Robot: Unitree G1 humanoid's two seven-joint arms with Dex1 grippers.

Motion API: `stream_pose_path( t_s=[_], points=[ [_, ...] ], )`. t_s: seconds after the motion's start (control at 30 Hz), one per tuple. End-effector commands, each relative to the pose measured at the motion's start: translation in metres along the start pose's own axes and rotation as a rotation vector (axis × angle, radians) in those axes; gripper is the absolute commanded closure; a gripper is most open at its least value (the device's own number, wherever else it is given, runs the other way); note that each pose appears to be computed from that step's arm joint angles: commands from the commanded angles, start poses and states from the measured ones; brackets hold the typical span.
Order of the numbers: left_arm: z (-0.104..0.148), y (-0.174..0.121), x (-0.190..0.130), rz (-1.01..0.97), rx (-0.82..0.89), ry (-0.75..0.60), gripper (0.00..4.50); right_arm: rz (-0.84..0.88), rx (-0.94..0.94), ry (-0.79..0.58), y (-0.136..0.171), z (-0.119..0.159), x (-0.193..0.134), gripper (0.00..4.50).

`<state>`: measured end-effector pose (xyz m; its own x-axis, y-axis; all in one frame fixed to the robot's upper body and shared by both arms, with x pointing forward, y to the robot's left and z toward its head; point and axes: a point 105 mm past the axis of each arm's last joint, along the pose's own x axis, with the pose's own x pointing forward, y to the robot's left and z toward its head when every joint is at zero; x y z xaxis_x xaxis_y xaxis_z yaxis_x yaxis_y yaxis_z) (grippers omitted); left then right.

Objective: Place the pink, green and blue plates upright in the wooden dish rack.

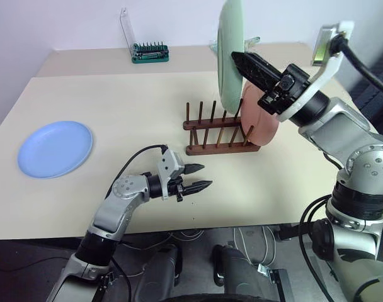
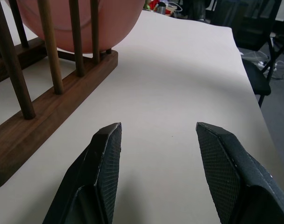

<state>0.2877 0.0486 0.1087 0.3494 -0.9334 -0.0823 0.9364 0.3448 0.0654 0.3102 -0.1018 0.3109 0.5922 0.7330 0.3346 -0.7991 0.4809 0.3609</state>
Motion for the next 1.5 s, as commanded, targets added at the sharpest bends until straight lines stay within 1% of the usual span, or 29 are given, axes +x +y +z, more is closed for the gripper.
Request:
stream_pose_path(
  t_s=[0.03, 0.2, 0.47, 0.67, 0.77, 1.07, 1.33, 1.37, 1.43, 1.5],
  points=[
    [0.008, -0.002, 0.000, -0.006, 0.028, -0.023, 1.90, -0.031, 0.053, -0.005, -0.007, 0.004, -0.003, 4.48],
    [0.009, -0.001, 0.000, -0.006, 0.033, -0.021, 1.90, -0.083, 0.128, 0.032, -0.020, -0.008, -0.001, 4.48],
    [0.009, -0.001, -0.001, -0.003, 0.031, -0.020, 1.90, -0.114, 0.196, 0.041, -0.029, -0.015, 0.000, 4.48],
    [0.009, -0.001, -0.002, 0.003, 0.032, -0.018, 1.90, -0.020, 0.167, -0.004, -0.007, 0.003, 0.003, 4.48],
    [0.009, -0.001, -0.003, 0.003, 0.031, -0.018, 1.90, 0.015, 0.169, -0.012, 0.002, 0.007, 0.005, 4.48],
    [0.009, 0.000, -0.002, 0.003, 0.034, -0.018, 1.90, 0.007, 0.196, 0.000, 0.000, 0.001, 0.005, 4.48],
    [0.010, 0.001, -0.001, 0.006, 0.038, -0.017, 1.90, -0.094, 0.249, 0.015, -0.029, -0.012, -0.002, 4.48],
    [0.010, 0.001, -0.002, 0.007, 0.039, -0.017, 1.90, -0.107, 0.252, 0.017, -0.033, -0.013, -0.003, 4.21],
    [0.010, 0.001, -0.002, 0.009, 0.039, -0.016, 1.90, -0.128, 0.255, 0.019, -0.038, -0.015, -0.005, 3.53],
    [0.010, 0.001, -0.002, 0.010, 0.038, -0.016, 1.90, -0.132, 0.248, 0.019, -0.039, -0.014, -0.006, 2.61]
  ],
)
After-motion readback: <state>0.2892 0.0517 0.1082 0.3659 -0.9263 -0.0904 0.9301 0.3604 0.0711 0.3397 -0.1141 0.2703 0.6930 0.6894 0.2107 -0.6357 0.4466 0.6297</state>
